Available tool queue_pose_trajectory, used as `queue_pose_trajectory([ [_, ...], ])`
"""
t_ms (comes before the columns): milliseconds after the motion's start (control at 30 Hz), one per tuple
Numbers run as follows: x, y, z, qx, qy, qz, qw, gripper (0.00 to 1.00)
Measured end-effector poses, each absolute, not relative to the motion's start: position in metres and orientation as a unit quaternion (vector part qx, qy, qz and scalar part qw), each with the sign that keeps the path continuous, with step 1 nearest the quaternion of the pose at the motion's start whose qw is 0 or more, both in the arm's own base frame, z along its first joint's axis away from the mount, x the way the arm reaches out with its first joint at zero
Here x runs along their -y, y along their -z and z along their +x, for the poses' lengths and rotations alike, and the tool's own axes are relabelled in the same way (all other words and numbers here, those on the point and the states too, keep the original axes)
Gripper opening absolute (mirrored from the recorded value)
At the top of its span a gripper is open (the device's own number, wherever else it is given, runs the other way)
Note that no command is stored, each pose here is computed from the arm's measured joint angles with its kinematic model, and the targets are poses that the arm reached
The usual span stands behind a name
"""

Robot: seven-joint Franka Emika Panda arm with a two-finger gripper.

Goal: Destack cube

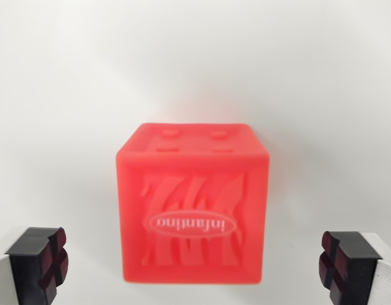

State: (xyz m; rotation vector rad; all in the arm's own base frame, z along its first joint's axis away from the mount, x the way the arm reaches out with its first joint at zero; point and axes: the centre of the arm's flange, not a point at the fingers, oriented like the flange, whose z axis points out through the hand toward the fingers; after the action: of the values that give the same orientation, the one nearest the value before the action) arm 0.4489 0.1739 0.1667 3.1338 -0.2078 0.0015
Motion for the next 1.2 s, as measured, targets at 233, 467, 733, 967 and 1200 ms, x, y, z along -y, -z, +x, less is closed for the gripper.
queue_pose_trajectory([
  [233, -0.174, -0.191, 0.449, 0.067, -0.001, 0.998, 0.0002, 1.0],
  [467, -0.174, -0.221, 0.449, 0.067, -0.0015, 0.998, 0.0003, 1.0],
  [733, -0.173, -0.254, 0.449, 0.067, -0.0019, 0.998, 0.0003, 1.0],
  [967, -0.173, -0.283, 0.448, 0.067, -0.0015, 0.998, 0.0007, 1.0],
  [1200, -0.173, -0.313, 0.448, 0.067, -0.0021, 0.998, 0.0008, 1.0],
])
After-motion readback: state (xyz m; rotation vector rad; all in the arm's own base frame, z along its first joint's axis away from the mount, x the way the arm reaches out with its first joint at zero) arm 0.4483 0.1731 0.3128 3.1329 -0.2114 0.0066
